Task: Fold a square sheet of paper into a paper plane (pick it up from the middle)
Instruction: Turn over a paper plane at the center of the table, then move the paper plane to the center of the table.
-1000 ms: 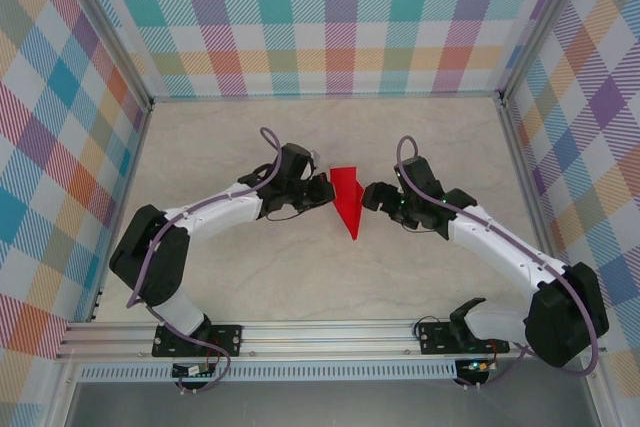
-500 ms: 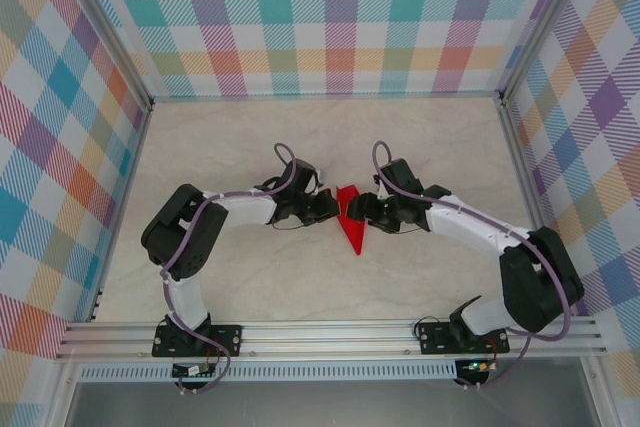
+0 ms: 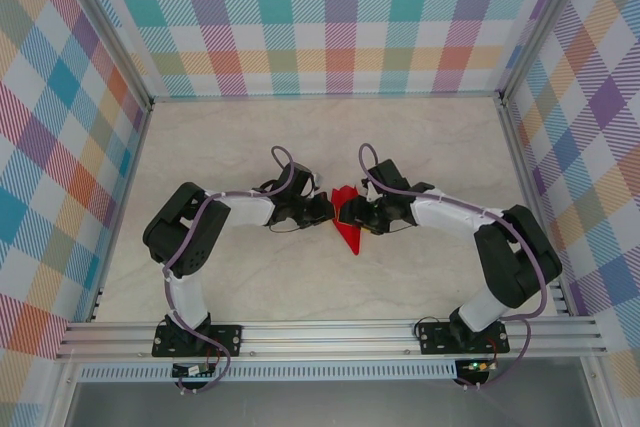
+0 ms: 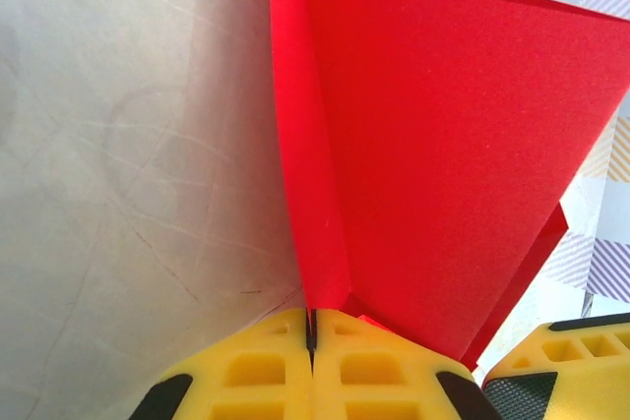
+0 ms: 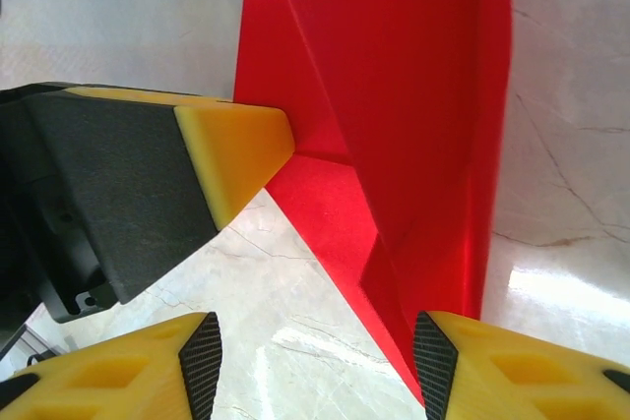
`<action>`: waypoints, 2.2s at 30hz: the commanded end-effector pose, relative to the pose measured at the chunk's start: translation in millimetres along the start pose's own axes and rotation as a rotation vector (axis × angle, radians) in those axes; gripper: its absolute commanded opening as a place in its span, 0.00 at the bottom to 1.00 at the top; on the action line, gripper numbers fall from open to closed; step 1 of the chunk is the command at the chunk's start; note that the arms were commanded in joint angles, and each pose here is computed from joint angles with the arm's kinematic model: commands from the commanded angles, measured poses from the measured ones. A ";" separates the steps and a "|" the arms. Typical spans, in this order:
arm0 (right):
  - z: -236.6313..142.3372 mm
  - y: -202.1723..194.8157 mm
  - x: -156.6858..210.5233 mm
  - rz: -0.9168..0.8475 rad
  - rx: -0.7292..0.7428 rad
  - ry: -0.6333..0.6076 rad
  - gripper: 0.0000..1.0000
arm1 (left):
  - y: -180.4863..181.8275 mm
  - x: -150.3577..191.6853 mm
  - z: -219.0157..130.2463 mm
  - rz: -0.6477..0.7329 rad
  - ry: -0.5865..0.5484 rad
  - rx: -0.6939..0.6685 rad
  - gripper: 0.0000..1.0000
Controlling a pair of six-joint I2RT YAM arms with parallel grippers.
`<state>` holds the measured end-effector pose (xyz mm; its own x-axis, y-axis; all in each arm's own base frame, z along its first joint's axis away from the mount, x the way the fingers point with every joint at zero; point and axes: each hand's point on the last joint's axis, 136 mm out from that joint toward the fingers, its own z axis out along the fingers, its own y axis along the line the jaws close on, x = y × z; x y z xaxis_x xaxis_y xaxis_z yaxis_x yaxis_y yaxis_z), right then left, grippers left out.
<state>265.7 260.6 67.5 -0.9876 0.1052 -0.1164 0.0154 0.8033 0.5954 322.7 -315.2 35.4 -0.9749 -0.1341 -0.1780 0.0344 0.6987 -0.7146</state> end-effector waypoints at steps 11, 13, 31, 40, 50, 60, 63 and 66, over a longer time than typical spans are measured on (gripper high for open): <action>16.5 -21.7 -2.1 -0.033 0.114 0.026 0.61 | 18.6 -1.0 4.3 0.010 -0.007 -0.049 0.00; 20.3 -25.5 -0.1 -0.027 0.122 0.038 0.61 | 20.8 0.6 4.8 0.007 -0.004 -0.052 0.00; 23.8 -23.2 3.0 -0.112 0.249 0.027 0.54 | 22.0 2.9 9.1 0.001 0.012 -0.044 0.00; 27.5 -28.0 2.9 -0.106 0.321 0.018 0.44 | 21.6 3.4 9.0 -0.002 0.016 -0.043 0.00; 22.2 -32.1 -2.9 -0.087 0.371 -0.017 0.14 | 11.2 -2.1 -2.4 -0.019 0.003 -0.054 0.09; 13.3 -27.7 -18.8 -0.098 0.434 -0.069 0.06 | 31.6 -32.2 -72.8 -0.076 -0.198 -0.292 0.48; 15.4 -27.9 -25.2 -0.092 0.461 -0.076 0.06 | 48.2 -36.8 -99.8 -0.105 -0.273 -0.385 0.57; 20.1 -33.6 -30.3 -0.082 0.506 -0.077 0.06 | 65.4 -31.6 -120.4 -0.141 -0.298 -0.465 0.64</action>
<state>298.7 250.6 44.6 -0.9705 0.0534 -0.2350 0.0053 0.9796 0.2007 343.3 -222.1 89.1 -0.8764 -0.3526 -0.3280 -0.1459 0.8436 -0.5168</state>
